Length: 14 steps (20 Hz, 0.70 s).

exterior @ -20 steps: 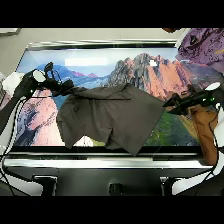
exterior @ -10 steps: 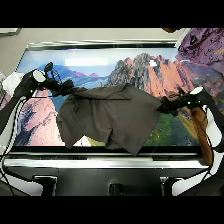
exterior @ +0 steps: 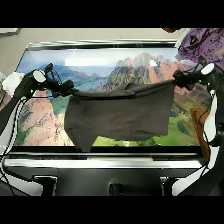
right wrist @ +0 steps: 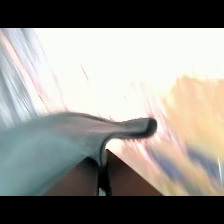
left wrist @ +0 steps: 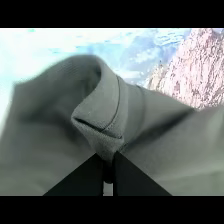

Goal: Fold the clothes and pants, and hang the long-sleeved shirts on hangers.

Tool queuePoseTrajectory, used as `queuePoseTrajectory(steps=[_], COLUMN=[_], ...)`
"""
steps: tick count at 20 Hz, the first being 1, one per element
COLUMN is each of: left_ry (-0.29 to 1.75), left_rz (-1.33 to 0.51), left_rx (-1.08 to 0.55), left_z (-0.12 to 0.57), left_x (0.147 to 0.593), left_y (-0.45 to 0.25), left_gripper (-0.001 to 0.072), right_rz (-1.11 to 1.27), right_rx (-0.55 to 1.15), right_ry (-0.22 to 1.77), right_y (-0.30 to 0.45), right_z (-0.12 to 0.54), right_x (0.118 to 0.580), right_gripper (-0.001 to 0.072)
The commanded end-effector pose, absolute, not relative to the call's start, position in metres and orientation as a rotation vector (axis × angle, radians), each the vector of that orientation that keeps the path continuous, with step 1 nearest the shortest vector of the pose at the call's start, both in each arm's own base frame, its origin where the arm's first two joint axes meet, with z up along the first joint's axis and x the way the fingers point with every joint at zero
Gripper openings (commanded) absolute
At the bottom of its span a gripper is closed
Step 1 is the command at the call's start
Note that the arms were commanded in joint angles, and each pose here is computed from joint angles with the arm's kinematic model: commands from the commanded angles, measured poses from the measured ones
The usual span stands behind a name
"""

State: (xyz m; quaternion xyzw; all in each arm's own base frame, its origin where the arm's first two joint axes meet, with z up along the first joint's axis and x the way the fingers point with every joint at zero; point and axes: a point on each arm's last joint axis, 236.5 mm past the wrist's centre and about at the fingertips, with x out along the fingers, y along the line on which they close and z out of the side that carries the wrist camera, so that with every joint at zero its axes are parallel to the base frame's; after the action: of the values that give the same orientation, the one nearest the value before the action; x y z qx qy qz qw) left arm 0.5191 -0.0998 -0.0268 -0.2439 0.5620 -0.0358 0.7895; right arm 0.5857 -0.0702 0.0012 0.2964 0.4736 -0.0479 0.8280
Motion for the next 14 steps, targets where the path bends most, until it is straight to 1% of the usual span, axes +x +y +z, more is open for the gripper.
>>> queuePoseTrajectory(steps=[1, 3, 5, 7, 8, 9, 10, 11, 12, 13, 14], left_ry=[1.225, 1.232, 1.234, 1.233, 1.230, 1.231, 1.239, 1.255, 1.269, 1.276, 1.286], left_rz=[-0.070, -0.064, -0.061, -0.059, -0.044, -0.015, 0.005, 0.013, 0.008, 0.008, 0.010], left_rx=[-0.531, -0.538, -0.541, -0.543, -0.563, -0.598, -0.620, -0.620, -0.603, -0.591, -0.581], left_z=[-0.031, -0.034, -0.035, -0.035, -0.033, -0.030, -0.024, -0.017, -0.006, 0.005, 0.016], left_x=[0.517, 0.517, 0.517, 0.517, 0.518, 0.518, 0.516, 0.511, 0.504, 0.495, 0.483], left_y=[-0.100, -0.100, -0.100, -0.098, -0.096, -0.089, -0.078, -0.065, -0.048, -0.030, -0.012], left_gripper=[0.0021, 0.0021, 0.0021, 0.0024, 0.0114, 0.0505, 0.0713, 0.0716, 0.0716, 0.0716, 0.0715], right_rz=[-0.117, -0.094, -0.064, -0.047, -0.039, -0.032, -0.028, -0.024, 0.001, 0.017, 0.024], right_rx=[0.687, 0.738, 0.740, 0.740, 0.756, 0.776, 0.802, 0.815, 0.808, 0.802, 0.793], right_ry=[0.830, 0.829, 0.887, 0.920, 0.924, 0.928, 0.933, 0.946, 0.965, 0.999, 1.047], right_y=[-0.070, -0.048, -0.023, -0.013, -0.012, -0.014, -0.023, -0.035, -0.049, -0.066, -0.084], right_z=[0.034, 0.025, 0.009, 0.006, 0.011, 0.019, 0.031, 0.043, 0.055, 0.064, 0.069], right_x=[0.635, 0.644, 0.641, 0.636, 0.633, 0.629, 0.622, 0.611, 0.596, 0.577, 0.554], right_gripper=[0.0035, 0.0035, 0.0036, 0.0042, 0.0116, 0.0208, 0.0255, 0.0353, 0.0387, 0.0394, 0.0421])
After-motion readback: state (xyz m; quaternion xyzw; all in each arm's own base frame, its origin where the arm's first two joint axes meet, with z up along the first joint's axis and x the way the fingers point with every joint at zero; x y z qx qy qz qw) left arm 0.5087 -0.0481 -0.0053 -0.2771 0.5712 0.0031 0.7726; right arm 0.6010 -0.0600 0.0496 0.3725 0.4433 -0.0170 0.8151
